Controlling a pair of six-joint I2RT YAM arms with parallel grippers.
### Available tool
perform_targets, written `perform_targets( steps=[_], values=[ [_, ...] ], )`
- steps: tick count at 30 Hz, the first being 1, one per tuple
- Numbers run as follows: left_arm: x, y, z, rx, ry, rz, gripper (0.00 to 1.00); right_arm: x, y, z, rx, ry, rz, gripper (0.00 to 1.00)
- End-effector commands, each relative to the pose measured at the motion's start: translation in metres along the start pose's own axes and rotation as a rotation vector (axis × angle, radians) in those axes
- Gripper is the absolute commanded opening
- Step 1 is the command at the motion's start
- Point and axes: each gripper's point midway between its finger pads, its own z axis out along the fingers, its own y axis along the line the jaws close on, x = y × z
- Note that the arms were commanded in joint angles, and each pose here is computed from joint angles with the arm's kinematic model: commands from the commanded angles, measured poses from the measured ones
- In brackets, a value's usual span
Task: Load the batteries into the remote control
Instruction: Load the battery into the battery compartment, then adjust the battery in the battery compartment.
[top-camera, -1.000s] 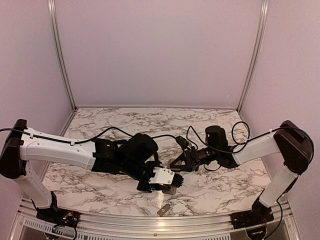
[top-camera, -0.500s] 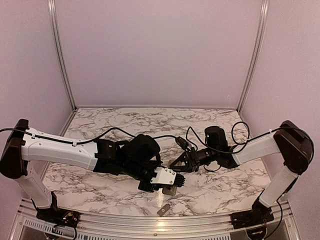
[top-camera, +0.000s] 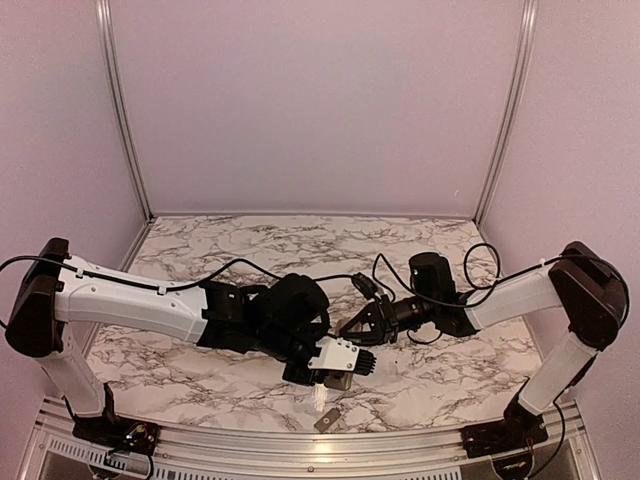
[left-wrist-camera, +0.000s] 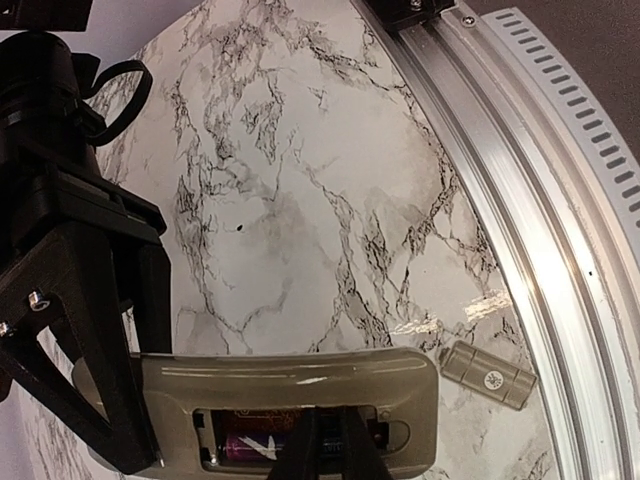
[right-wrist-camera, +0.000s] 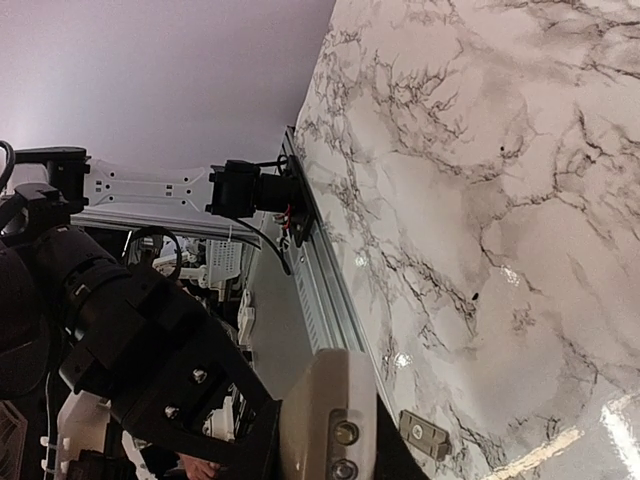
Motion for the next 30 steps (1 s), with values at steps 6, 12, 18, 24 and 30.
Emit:
perform_targets(
  steps=[6, 12, 18, 24, 30],
  values=[
    [0.021, -0.003, 0.002, 0.019, 0.112, -0.066, 0.17, -0.004, 0.039, -0.002, -0.054, 0.008, -0.118, 0.0],
    [-0.028, 0.02, -0.044, -0.081, -0.086, -0.107, 0.35, -0.021, 0.024, -0.01, 0.008, -0.066, -0.113, 0.0],
    [-0.049, 0.053, -0.095, -0.288, -0.246, -0.222, 0.5, -0.03, 0.018, -0.016, 0.04, -0.107, -0.128, 0.0],
    [-0.01, 0.101, -0.139, -0.578, -0.354, -0.655, 0.99, -0.041, 0.027, -0.024, 0.057, -0.166, -0.197, 0.0],
    [0.001, 0.097, -0.103, -0.378, -0.268, -0.878, 0.99, -0.051, 0.038, -0.035, 0.093, -0.225, -0.285, 0.0]
  ],
)
